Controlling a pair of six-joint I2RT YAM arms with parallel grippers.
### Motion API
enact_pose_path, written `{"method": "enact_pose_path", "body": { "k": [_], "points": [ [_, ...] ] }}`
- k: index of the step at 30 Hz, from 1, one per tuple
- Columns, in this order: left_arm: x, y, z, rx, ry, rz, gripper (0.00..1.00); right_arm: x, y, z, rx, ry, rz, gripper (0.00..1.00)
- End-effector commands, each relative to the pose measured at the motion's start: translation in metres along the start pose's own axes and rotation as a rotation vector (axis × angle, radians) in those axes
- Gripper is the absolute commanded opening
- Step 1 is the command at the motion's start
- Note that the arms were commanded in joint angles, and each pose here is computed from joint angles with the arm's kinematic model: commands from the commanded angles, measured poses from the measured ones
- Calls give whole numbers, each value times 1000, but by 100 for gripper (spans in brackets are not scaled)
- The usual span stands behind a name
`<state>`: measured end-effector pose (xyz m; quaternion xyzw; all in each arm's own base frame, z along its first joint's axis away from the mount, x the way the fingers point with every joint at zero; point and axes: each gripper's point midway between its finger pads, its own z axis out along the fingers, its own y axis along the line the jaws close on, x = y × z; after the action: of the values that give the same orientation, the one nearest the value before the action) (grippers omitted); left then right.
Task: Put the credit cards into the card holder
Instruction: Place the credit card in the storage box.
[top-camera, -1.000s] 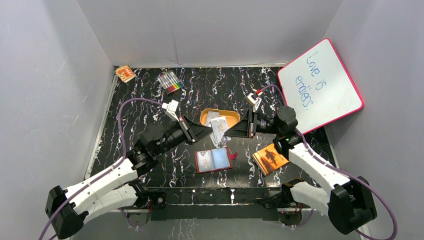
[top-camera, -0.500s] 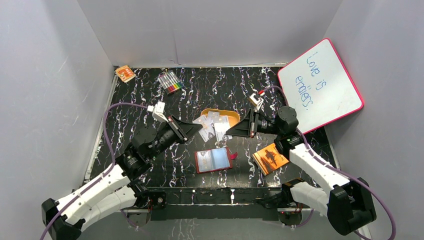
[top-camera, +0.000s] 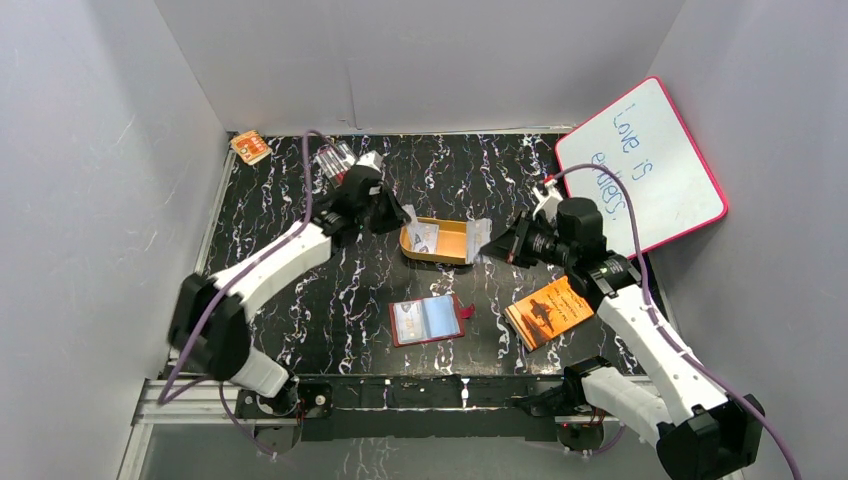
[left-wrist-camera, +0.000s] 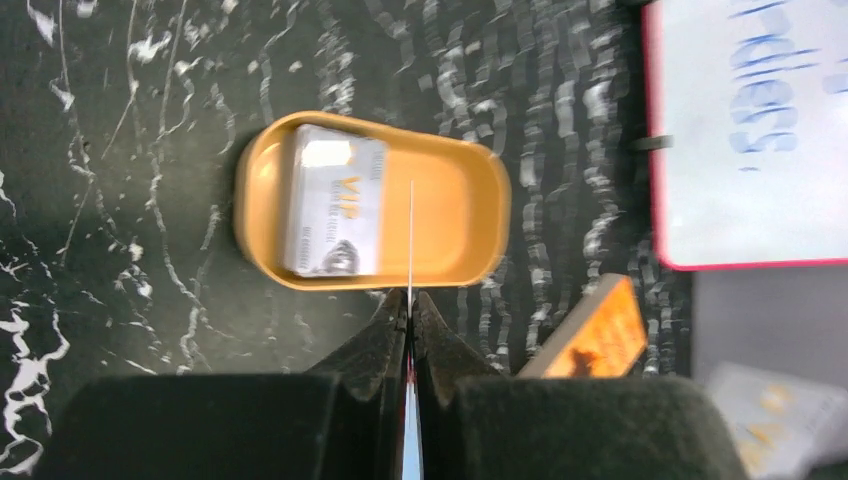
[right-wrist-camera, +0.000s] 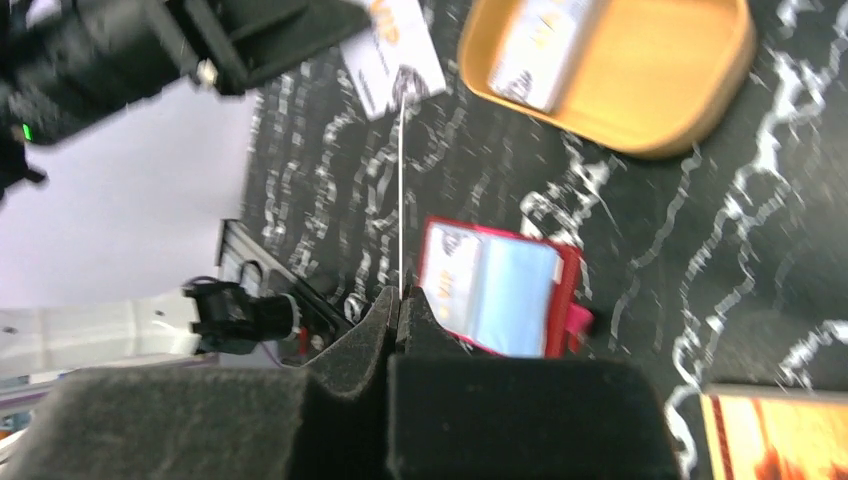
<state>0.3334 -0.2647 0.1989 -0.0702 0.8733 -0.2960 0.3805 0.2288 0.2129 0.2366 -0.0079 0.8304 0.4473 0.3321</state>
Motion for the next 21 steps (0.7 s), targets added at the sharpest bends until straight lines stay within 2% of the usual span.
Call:
{"method": "enact_pose_path", "body": {
  "k": [1, 5, 9, 13, 17, 19, 21],
  "points": [
    [20, 12, 34, 21, 210, 26, 0, 25, -36, -8, 132, 32, -3, 0],
    [24, 24, 67, 18, 337, -24, 0, 35, -38, -10, 120, 48, 16, 0],
    [14, 25, 80, 100, 356, -75, 0, 38, -30, -10, 64, 50, 27, 0],
    [26, 27, 94, 173, 461, -105, 0, 43, -31, -3, 41, 77, 42, 0],
    [33, 47, 106, 113, 487, -120, 0, 43, -31, -3, 39, 77, 40, 0],
    [35, 53, 108, 85, 491, -120, 4, 45, -32, -3, 41, 79, 44, 0],
    [35, 59, 108, 62, 494, -115, 14, 46, -32, -3, 37, 80, 46, 0]
  ]
}}
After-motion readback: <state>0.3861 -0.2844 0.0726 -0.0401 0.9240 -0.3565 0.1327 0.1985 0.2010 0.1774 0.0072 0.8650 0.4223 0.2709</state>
